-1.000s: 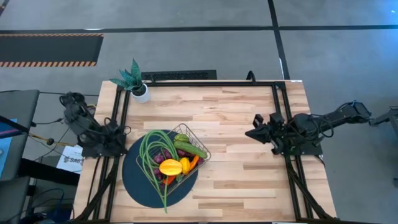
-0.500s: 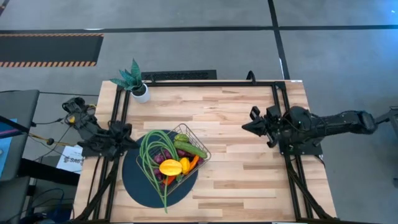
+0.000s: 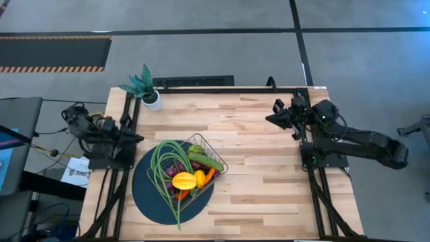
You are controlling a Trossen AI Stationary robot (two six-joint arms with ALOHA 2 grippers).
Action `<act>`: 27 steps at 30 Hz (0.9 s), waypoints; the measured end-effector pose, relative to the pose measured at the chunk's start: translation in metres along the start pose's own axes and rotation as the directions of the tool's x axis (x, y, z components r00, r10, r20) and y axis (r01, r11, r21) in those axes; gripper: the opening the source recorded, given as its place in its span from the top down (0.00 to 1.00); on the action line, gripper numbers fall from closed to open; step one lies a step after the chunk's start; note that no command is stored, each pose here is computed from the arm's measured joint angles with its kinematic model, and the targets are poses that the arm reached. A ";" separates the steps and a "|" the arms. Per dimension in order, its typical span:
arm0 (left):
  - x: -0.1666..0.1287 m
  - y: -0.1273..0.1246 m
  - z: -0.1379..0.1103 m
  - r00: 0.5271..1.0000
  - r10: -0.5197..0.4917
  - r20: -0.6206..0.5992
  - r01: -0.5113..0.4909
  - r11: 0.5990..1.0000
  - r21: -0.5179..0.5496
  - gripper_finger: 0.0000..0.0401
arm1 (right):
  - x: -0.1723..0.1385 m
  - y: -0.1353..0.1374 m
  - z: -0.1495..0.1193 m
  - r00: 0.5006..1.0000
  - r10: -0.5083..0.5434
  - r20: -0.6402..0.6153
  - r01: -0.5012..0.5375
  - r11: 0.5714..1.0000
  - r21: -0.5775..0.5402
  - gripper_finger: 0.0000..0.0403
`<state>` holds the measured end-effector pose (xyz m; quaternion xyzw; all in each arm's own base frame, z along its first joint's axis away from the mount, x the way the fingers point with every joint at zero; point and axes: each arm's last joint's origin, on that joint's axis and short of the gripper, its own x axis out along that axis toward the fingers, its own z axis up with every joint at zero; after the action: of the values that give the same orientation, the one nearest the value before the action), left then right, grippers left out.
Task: Build produce basket
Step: Return to Home Position
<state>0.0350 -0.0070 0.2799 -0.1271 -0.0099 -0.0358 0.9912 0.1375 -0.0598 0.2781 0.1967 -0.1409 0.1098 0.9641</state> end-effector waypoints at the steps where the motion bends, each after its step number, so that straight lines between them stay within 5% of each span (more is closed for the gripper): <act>1: -0.001 0.001 0.003 1.000 0.005 0.009 -0.006 1.000 0.012 1.00 | -0.001 -0.001 0.001 1.000 0.001 0.006 -0.001 1.000 -0.009 1.00; 7: -0.005 0.003 0.010 0.998 0.048 0.031 -0.050 0.996 0.073 1.00 | 0.001 -0.009 0.000 1.000 0.001 -0.017 -0.001 0.999 0.033 1.00; 10: -0.007 0.003 0.014 0.999 0.036 0.033 -0.036 0.999 0.020 1.00 | 0.003 -0.013 -0.003 0.999 -0.005 -0.034 0.008 0.998 0.069 1.00; 12: -0.008 0.000 0.014 0.996 -0.084 0.012 0.084 0.994 -0.071 1.00 | 0.004 -0.014 -0.004 1.000 0.004 -0.031 -0.001 0.997 0.083 1.00; 15: -0.009 -0.006 0.012 0.953 -0.300 -0.047 0.280 0.928 -0.247 1.00 | 0.005 -0.013 -0.001 1.000 0.025 -0.011 -0.024 0.995 0.096 1.00; 18: -0.009 -0.009 0.009 0.916 -0.395 -0.074 0.349 0.872 -0.343 1.00 | 0.005 -0.011 0.001 0.999 0.044 0.003 -0.044 0.995 0.091 1.00; 27: 0.013 -0.022 -0.029 0.839 -0.541 -0.065 0.513 0.825 -0.237 1.00 | 0.011 -0.004 -0.002 0.998 0.035 0.052 -0.041 0.992 0.118 1.00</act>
<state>0.0466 -0.0368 0.2578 -0.2208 0.0236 -0.3174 0.9219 0.1492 -0.0612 0.2788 0.2536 -0.1619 0.1312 0.9446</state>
